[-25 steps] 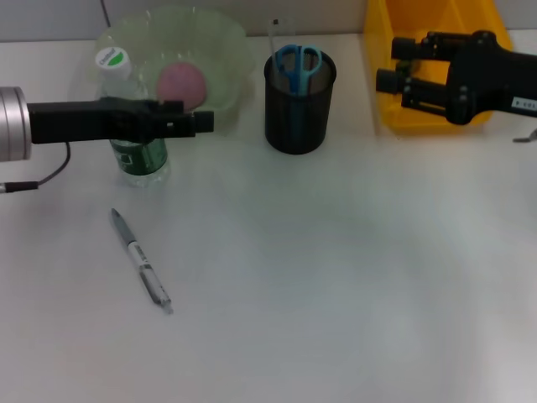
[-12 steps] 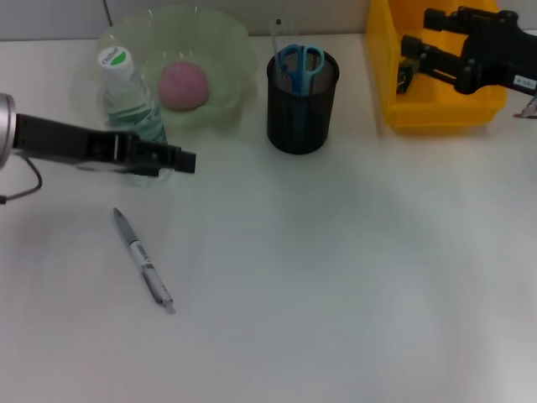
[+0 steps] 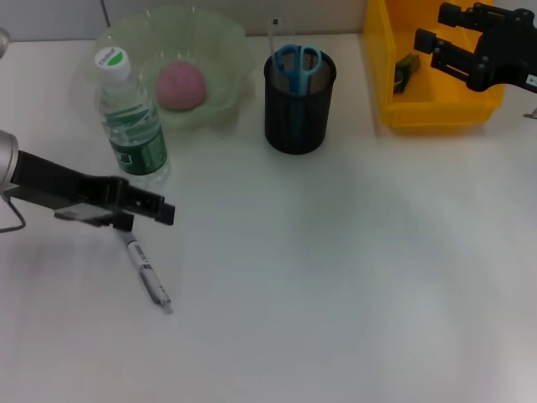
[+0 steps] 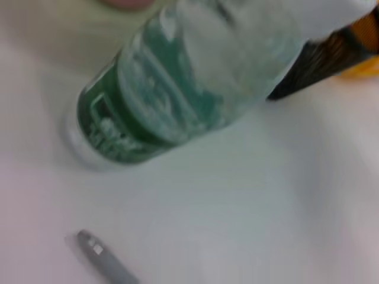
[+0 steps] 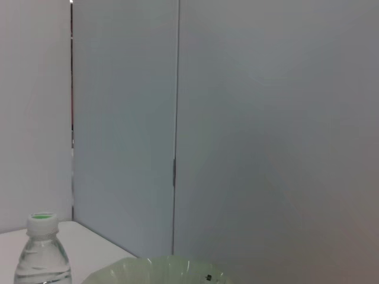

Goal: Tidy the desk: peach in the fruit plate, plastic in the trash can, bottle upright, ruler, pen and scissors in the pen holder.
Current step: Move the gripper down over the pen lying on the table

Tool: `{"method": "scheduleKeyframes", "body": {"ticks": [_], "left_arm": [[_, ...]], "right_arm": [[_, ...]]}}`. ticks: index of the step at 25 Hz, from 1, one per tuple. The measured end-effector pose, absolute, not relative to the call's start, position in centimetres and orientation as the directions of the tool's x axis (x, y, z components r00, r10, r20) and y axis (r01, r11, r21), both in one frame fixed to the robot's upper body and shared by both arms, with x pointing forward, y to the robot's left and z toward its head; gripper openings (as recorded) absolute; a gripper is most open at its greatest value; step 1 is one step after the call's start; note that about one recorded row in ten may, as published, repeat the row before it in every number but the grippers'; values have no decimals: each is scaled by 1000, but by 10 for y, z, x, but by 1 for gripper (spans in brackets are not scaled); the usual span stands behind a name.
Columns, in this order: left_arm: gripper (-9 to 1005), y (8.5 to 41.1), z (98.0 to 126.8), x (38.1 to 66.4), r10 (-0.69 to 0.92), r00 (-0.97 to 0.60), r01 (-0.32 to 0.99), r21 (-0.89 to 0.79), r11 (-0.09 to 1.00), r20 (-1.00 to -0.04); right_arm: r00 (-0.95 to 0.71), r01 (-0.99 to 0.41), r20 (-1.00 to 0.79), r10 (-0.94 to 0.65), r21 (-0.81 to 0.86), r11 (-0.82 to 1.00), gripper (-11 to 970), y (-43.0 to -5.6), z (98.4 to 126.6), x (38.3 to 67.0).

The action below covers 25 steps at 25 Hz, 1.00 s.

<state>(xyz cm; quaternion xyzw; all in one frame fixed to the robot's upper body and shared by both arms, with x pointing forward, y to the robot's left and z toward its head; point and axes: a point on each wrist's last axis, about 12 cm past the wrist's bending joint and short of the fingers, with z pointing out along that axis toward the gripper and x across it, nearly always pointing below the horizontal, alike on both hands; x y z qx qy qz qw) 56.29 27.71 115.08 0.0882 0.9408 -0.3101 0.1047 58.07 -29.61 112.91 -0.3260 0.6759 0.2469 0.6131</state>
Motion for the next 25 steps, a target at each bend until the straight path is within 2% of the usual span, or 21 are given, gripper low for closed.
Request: {"method": "scheduleKeyframes", "body": {"ticks": [3, 13, 17, 25], "left_arm": [[784, 276, 1155, 564, 114, -974, 202, -525, 827, -195], [784, 265, 1163, 577, 114, -981, 175, -452, 875, -159], [784, 260, 1161, 585, 118, -986, 155, -408, 900, -114], [784, 254, 1156, 592, 125, -989, 148, -370, 917, -86]], "right_arm": [[-39, -744, -990, -134, -61, 665, 507, -295, 1128, 581], [-43, -742, -993, -114, -44, 669, 508, -296, 1126, 578], [-50, -742, -993, -110, -37, 669, 508, -295, 1124, 577], [-89, -736, -995, -38, 40, 676, 507, -288, 1107, 574]]}}
